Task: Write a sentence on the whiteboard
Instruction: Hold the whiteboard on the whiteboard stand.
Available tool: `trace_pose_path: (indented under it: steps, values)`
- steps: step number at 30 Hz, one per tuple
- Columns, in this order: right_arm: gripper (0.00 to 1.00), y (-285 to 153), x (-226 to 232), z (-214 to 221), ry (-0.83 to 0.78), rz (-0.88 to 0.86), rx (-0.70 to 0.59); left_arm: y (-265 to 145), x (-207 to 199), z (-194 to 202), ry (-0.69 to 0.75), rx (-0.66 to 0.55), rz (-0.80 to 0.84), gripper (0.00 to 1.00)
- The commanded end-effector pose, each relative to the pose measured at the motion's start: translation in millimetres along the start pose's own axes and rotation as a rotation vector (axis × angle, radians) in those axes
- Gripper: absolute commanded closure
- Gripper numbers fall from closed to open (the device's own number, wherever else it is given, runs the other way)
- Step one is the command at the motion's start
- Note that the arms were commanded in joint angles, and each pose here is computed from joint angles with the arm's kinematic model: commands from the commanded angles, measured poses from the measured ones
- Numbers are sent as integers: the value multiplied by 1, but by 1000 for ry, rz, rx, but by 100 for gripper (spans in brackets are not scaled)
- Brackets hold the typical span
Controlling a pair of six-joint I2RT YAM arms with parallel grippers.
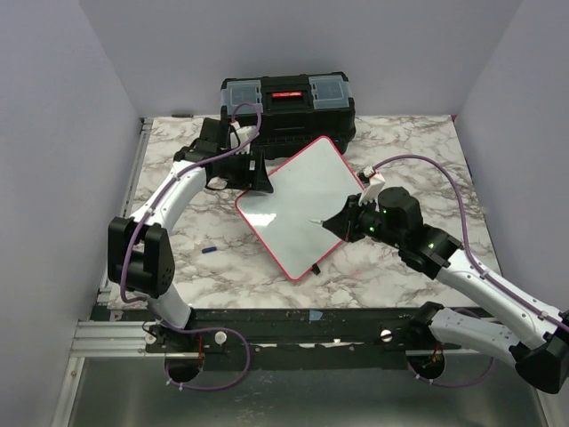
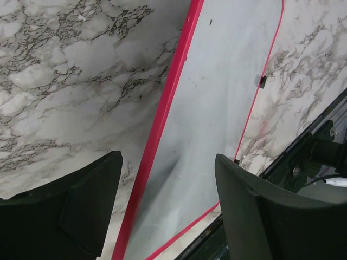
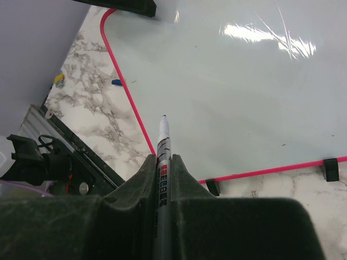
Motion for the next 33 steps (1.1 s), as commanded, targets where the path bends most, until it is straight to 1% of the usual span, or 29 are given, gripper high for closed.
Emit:
trace_pose_path:
  steps: [1,3,6,12,17,19,23,27,31,33]
  values:
    - [99,-6,16,-6,9,-58,6,15,-3,-4,24,-9,80,31]
    - [99,-5,15,-4,19,-54,9,15,-2,-9,23,-26,90,35]
    - [99,-2,16,-4,29,-53,18,19,1,-12,15,-28,103,45]
    - [99,6,18,-3,49,-55,35,23,-7,-16,12,-52,178,58]
    - [99,11,23,-4,69,-72,52,27,-9,-16,-1,-66,255,60]
    - [99,12,25,-5,77,-80,52,26,-6,-17,-14,-76,272,62]
    - [99,16,27,-4,90,-92,59,25,4,-20,-28,-101,303,62]
    - [99,18,28,-3,91,-91,79,24,10,-18,-38,-103,326,62]
    - [99,18,27,-5,91,-82,71,26,10,-17,-42,-99,352,63]
    - [99,19,27,-4,93,-80,77,28,12,-16,-46,-91,353,64]
Point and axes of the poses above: each gripper's point midway between its finger pads, its own y axis out along the fingers, its own x axis along the line the jaws close on, z = x × y, the point moved 2 cm from there along -y, back along the fingers, and after that the axes turned 8 degrees about y, right-handed, at the moved point
